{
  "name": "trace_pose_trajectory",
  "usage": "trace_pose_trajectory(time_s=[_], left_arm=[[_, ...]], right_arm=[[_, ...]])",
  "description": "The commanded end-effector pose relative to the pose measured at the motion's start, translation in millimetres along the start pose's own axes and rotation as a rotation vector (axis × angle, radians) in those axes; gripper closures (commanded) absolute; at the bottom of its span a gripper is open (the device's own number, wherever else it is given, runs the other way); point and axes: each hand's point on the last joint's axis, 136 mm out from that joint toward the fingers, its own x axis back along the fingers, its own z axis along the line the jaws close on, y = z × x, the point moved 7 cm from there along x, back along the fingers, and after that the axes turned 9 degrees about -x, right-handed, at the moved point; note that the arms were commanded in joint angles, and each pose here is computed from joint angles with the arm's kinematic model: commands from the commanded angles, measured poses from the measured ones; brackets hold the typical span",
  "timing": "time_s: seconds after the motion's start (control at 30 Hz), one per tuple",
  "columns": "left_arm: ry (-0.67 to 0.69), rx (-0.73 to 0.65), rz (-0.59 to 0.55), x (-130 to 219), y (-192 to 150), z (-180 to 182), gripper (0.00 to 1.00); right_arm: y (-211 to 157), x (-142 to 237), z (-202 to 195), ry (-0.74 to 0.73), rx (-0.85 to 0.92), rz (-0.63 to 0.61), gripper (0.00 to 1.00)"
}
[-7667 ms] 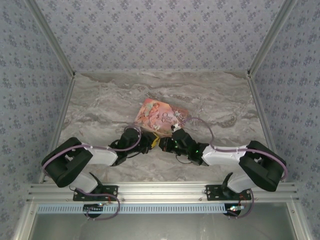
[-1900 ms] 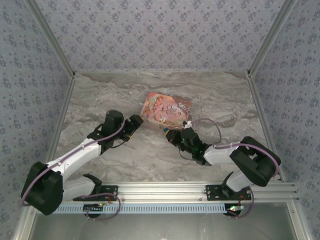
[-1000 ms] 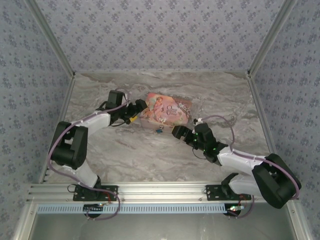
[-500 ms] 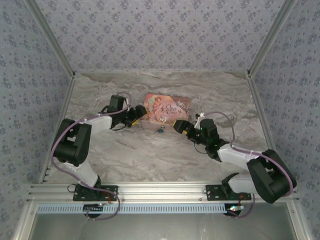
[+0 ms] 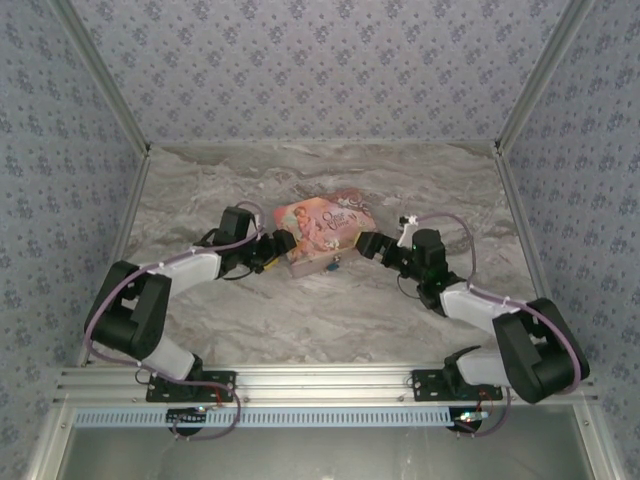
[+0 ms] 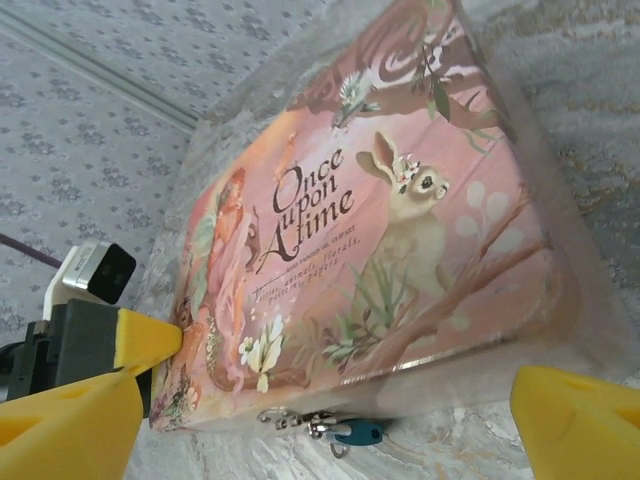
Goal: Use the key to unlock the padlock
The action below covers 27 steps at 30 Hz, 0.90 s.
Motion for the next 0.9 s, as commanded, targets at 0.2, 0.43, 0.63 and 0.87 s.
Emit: trace_pose_trajectory(time_s=[0.2,0.43,0.63,0.87], left_arm=[[0.084,0.043,0.027,4,-12,9,0.2],[0.093,0.043,0.011,5,-15,11,0.2],[0.077,0.048,0.01,3,-15,11,0.21],[0.073,0.04,0.011,2,-16,8,0.22]], right_arm=[[-37,10,15,0.103,0.219,0.072,0.1],[-50,-13,19,0.182,0.258,0.112,0.12],[-63,-42,23,0.217,0.271,0.167,0.14],[-71,-62,10,0.156,0.263,0.188,0.15]])
